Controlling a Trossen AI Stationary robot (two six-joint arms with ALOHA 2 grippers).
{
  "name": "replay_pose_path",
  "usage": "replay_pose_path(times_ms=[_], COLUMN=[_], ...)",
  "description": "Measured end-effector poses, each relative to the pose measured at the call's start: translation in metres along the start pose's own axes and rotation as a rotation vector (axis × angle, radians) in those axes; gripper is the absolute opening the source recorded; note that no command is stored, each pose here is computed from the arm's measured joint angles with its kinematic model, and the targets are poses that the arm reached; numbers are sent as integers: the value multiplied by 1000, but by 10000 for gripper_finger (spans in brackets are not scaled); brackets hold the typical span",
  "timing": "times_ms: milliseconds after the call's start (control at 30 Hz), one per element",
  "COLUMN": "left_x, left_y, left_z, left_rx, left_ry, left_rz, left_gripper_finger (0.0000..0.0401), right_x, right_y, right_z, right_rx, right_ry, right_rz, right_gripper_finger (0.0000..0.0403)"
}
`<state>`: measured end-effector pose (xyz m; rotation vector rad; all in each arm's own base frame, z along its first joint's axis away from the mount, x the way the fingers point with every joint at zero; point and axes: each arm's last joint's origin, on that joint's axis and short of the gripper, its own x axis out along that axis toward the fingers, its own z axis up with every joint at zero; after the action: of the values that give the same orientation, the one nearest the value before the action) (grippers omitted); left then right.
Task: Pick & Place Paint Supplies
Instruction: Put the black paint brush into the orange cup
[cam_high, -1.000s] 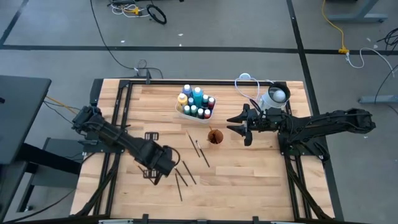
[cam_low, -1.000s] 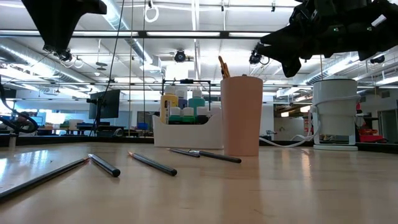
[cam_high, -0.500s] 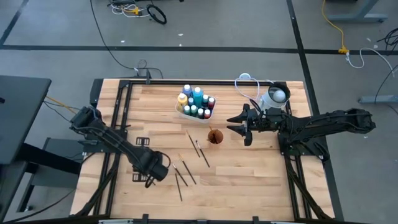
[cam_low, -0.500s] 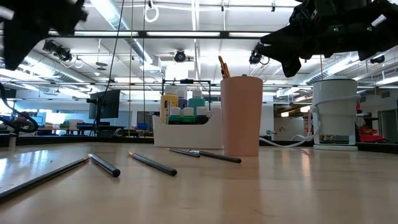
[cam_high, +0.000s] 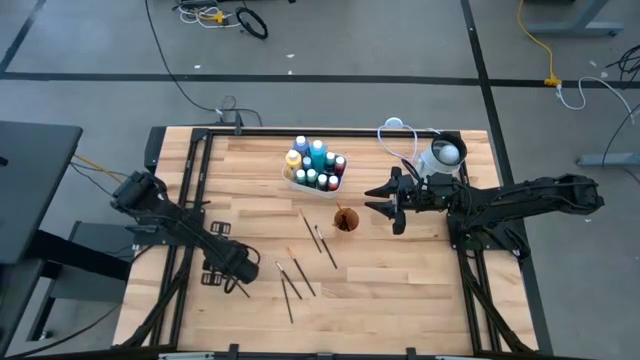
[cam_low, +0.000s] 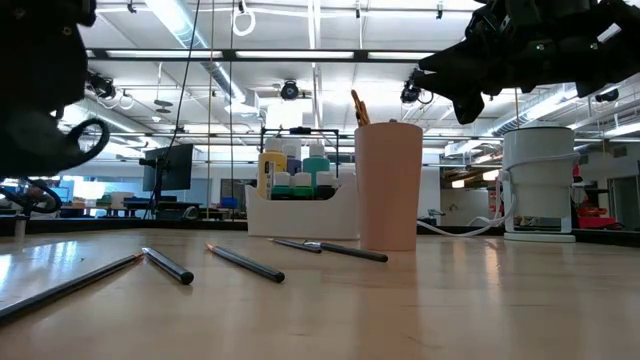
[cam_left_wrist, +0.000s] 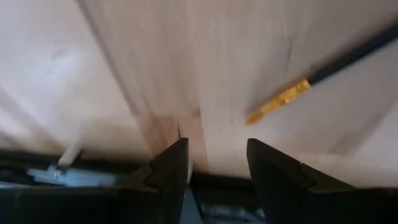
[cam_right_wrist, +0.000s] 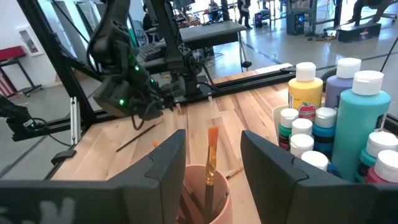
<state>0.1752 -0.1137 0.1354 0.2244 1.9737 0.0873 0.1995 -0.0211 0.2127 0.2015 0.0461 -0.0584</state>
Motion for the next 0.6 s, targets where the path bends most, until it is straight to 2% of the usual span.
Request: replay_pose_path(times_ms=[233,600], left_x=[13,6], left_y=[-1,-7], left_z=[2,7], left_rx=[15,72], left_ry=[-32,-67], left_rz=[-37,-96], left_gripper_finger=[171,168], right_x=[0,0], right_y=[0,0], right_z=[0,0], right_rx=[0,0], right_ry=[0,-1], right_rz=[0,0], right_gripper_finger=[158,158])
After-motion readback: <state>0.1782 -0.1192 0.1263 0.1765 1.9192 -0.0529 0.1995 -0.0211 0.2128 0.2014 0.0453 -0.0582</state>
